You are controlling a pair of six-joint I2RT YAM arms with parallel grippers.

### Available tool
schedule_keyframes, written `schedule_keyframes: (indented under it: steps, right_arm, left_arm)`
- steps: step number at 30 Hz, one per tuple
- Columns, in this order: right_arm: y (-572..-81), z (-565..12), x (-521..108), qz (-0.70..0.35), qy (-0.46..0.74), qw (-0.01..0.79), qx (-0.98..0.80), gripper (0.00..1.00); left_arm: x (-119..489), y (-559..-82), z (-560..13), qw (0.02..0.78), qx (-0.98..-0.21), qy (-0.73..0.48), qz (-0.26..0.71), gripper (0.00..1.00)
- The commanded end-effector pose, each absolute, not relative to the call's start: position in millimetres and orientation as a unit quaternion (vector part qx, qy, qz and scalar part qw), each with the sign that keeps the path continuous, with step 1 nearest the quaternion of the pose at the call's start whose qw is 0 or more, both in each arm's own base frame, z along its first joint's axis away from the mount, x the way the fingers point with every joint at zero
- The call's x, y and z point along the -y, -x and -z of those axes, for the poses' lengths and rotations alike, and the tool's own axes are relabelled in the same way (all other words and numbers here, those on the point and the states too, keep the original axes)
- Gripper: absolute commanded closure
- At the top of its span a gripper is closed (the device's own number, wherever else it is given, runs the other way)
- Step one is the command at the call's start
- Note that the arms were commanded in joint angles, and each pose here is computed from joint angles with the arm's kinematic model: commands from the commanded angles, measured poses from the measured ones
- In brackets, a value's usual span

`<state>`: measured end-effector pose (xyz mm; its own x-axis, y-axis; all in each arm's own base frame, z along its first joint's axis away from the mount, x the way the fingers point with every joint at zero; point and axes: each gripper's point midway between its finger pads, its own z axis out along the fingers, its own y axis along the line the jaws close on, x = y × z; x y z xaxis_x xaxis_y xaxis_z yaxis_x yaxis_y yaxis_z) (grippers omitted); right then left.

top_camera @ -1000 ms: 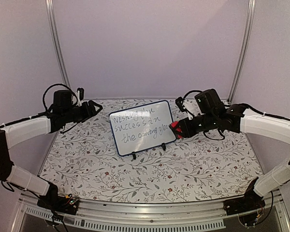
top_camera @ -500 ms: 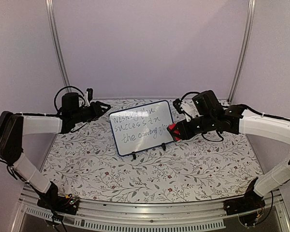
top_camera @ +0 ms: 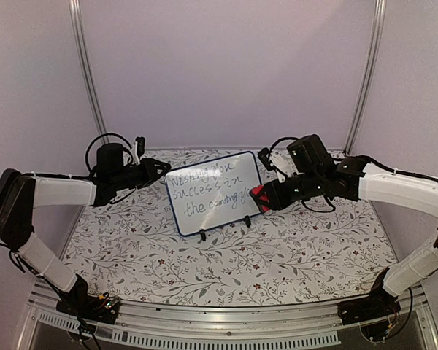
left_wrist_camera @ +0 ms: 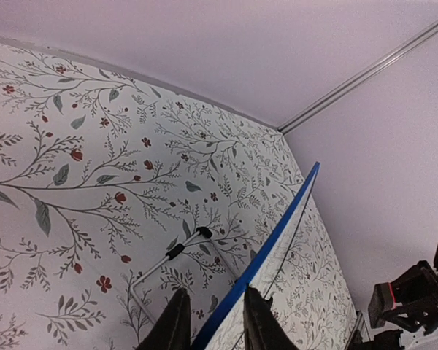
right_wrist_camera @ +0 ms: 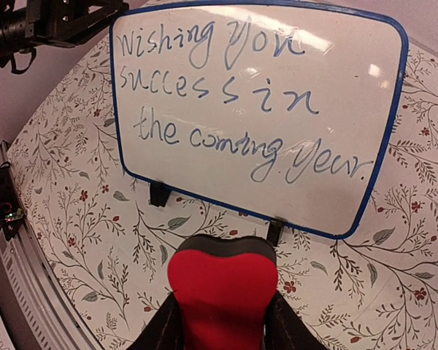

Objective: Erase the whiteboard
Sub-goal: Move the whiteboard to the center of the board.

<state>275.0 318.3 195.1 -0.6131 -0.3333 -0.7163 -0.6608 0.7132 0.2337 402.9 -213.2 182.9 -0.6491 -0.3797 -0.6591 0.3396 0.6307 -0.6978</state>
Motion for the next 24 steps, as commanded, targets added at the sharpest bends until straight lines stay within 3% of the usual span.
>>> schedule_keyframes:
  steps: [1,24]
  right_arm:
    - [-276.3,-200.4,-324.3,-0.246,0.288,0.335,-0.863,0.63]
    - [-272.6,-193.5,-326.4,-0.242,0.292,0.331,-0.864,0.63]
  left_arm:
    - [214.0,-393.3,-179.8,0.416,-0.801,0.016,0.430,0.77]
    - [246.7,-328.0,-169.0,0.393,-0.803,0.029,0.447,0.83]
